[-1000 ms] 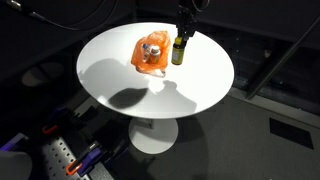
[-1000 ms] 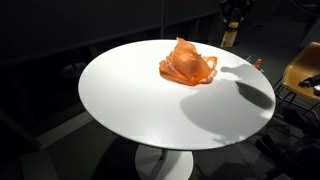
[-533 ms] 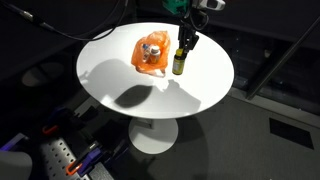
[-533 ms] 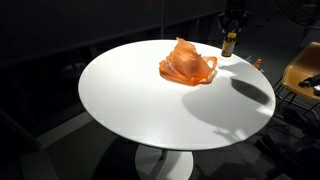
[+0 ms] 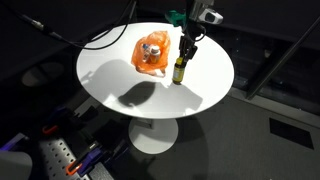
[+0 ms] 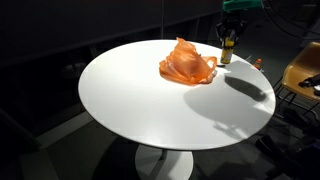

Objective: Remove the yellow and brown bottle from the plastic and put it on the table

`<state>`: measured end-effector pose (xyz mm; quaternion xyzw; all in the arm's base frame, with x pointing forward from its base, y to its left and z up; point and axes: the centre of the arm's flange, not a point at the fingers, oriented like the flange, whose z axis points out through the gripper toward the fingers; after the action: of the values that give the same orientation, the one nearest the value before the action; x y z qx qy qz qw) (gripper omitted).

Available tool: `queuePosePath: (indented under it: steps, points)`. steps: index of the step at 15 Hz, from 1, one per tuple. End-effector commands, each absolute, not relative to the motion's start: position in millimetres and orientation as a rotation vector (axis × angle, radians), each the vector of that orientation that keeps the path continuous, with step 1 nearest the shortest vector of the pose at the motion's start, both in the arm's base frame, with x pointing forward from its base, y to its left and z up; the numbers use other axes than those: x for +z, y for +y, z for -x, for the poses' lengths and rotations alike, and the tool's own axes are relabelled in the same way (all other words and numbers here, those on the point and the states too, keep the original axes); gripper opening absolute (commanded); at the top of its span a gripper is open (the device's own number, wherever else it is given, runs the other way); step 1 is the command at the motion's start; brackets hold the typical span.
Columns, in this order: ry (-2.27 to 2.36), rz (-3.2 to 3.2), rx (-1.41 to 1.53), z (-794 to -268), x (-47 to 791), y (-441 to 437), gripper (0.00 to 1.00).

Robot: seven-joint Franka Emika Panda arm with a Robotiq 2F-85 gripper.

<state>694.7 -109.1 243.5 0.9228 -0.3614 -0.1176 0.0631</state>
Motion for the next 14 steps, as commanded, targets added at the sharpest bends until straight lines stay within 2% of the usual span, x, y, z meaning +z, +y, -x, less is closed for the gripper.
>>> queuePosePath:
  steps: [1, 2, 3, 5, 6, 14]
  points:
    - [-1.130, -2.764, -0.355, -709, 245, -111, 0.70]
    - [-1.128, -2.768, -0.352, -710, 246, -110, 0.71]
    - [-1.124, -2.777, -0.351, -709, 249, -109, 0.77]
    - [-1.112, -2.795, -0.341, -708, 258, -107, 0.94]
    - [-1.104, -2.808, -0.336, -706, 265, -105, 0.99]
    - [-0.867, -2.888, -0.454, -680, 349, -74, 1.00]
